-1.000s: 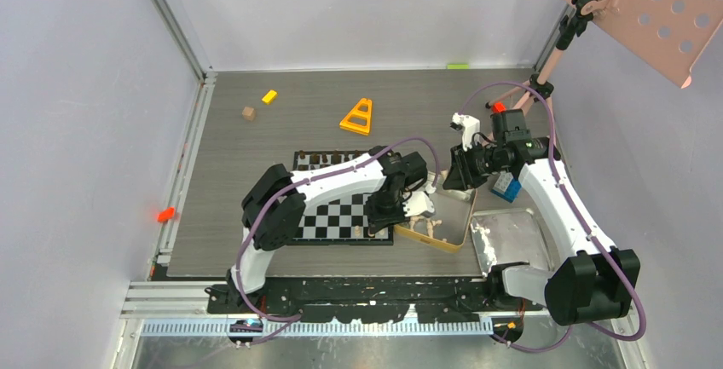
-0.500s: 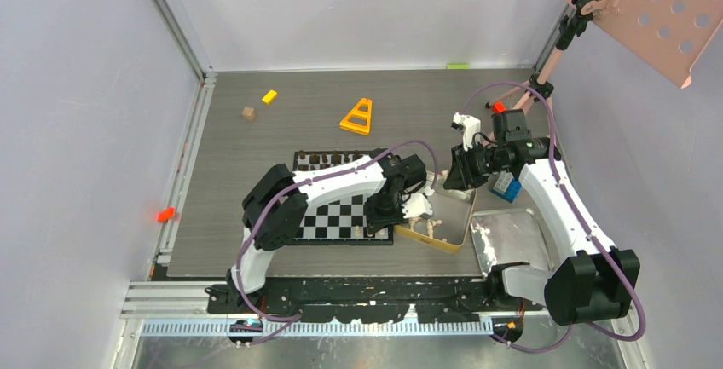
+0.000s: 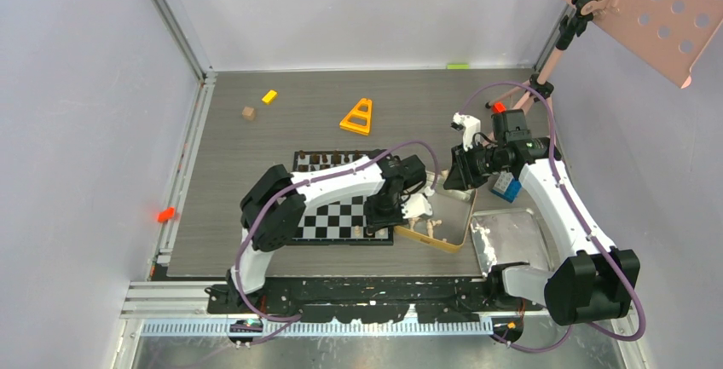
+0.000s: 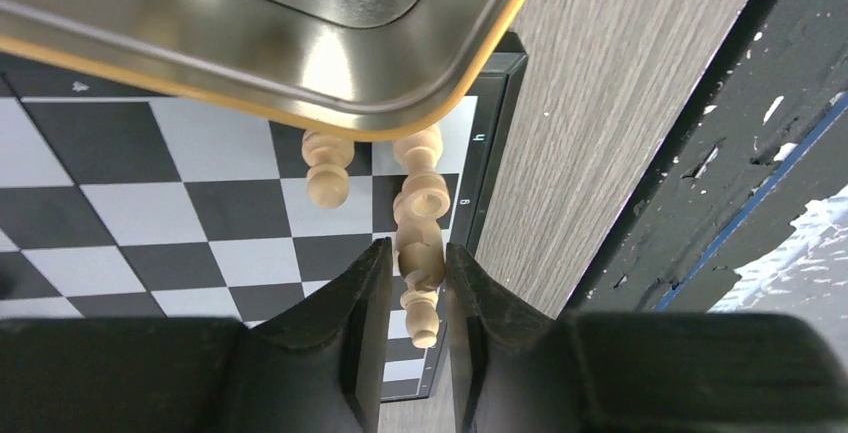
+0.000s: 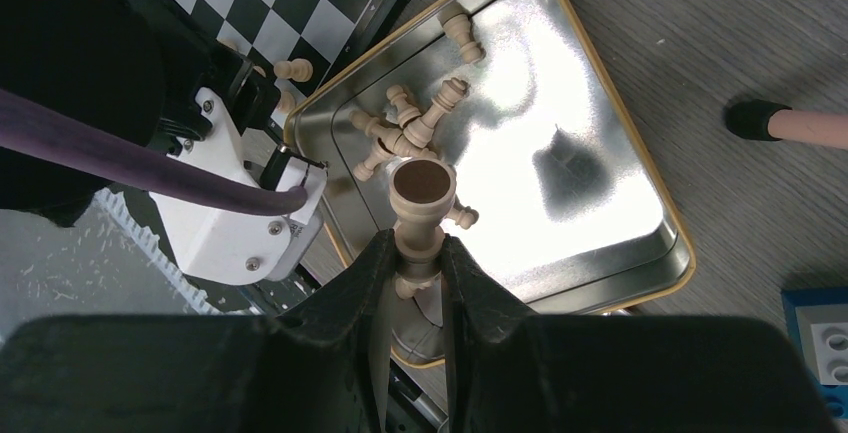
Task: Set up the chess pieces on the board
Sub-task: Place the chess piece on the chessboard.
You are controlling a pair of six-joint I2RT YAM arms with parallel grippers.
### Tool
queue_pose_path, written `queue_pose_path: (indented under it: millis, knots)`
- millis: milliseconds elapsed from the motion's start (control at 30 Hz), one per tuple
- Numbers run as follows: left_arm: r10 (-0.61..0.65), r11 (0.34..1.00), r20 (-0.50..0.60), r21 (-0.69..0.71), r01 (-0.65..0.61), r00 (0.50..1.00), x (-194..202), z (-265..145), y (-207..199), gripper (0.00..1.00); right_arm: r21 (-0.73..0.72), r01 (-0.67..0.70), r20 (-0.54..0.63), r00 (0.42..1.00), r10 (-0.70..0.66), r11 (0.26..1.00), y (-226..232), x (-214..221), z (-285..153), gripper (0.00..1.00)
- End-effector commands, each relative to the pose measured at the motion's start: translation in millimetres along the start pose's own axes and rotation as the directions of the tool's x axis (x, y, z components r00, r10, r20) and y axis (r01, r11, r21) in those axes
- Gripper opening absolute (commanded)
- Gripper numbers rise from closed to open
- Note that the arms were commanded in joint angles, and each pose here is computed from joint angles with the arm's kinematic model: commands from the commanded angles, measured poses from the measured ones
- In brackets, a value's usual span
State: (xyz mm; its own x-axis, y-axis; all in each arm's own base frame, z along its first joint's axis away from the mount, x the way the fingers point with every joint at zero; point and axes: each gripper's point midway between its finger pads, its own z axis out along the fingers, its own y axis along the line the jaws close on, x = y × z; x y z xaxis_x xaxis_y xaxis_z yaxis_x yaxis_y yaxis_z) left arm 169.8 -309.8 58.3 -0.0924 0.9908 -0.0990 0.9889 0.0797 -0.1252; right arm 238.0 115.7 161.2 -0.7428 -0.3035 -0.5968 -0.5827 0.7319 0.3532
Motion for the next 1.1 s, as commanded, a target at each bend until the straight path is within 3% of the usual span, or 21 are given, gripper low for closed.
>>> queue_pose_path:
  millis: [0, 267, 433, 500, 567, 700, 833, 1067]
  knots:
    - [0.028, 0.996, 0.090, -0.090, -0.020, 0.996, -9.7, -29.3, 7.8, 0.31, 0.005, 0.030, 0.033, 0.999, -0.030, 1.000, 0.9, -5.3, -4.7, 0.01]
    - [0.044, 0.986, 0.239, -0.168, -0.003, 0.970, -18.1, -77.8, 13.8, 0.51, -0.044, 0.040, 0.021, 0.999, -0.039, 0.998, 7.4, -3.6, -3.0, 0.01]
    - [-0.029, 0.986, 0.431, -0.139, 0.098, 0.902, -22.6, -116.5, 27.0, 0.66, -0.125, 0.083, 0.004, 0.997, -0.083, 0.989, 21.4, -6.4, -0.4, 0.01]
    - [-0.094, 0.983, 0.540, -0.081, 0.163, 0.836, -24.7, -136.1, 37.3, 0.70, -0.155, 0.112, -0.005, 0.993, -0.114, 0.982, 30.0, -8.4, 1.2, 0.01]
    - [-0.173, 0.979, 0.651, 0.030, 0.203, 0.739, -28.9, -156.1, 44.6, 0.79, -0.194, 0.156, -0.011, 0.987, -0.162, 0.969, 43.4, -11.7, 7.0, 0.01]
    - [-0.265, 0.963, 0.779, 0.183, 0.198, 0.568, -34.9, -190.5, 59.6, 0.81, -0.262, 0.215, 0.010, 0.975, -0.220, 0.941, 68.5, -25.1, 19.9, 0.01]
    - [-0.388, 0.921, 0.781, 0.346, 0.178, 0.490, -48.3, -202.5, 58.0, 0.80, -0.307, 0.267, 0.046, 0.963, -0.266, 0.913, 88.4, -38.9, 27.8, 0.01]
    - [-0.507, 0.844, 0.707, 0.523, 0.118, 0.494, -64.9, -202.9, 50.9, 0.75, -0.296, 0.315, 0.103, 0.949, -0.298, 0.902, 100.8, -68.1, 34.7, 0.01]
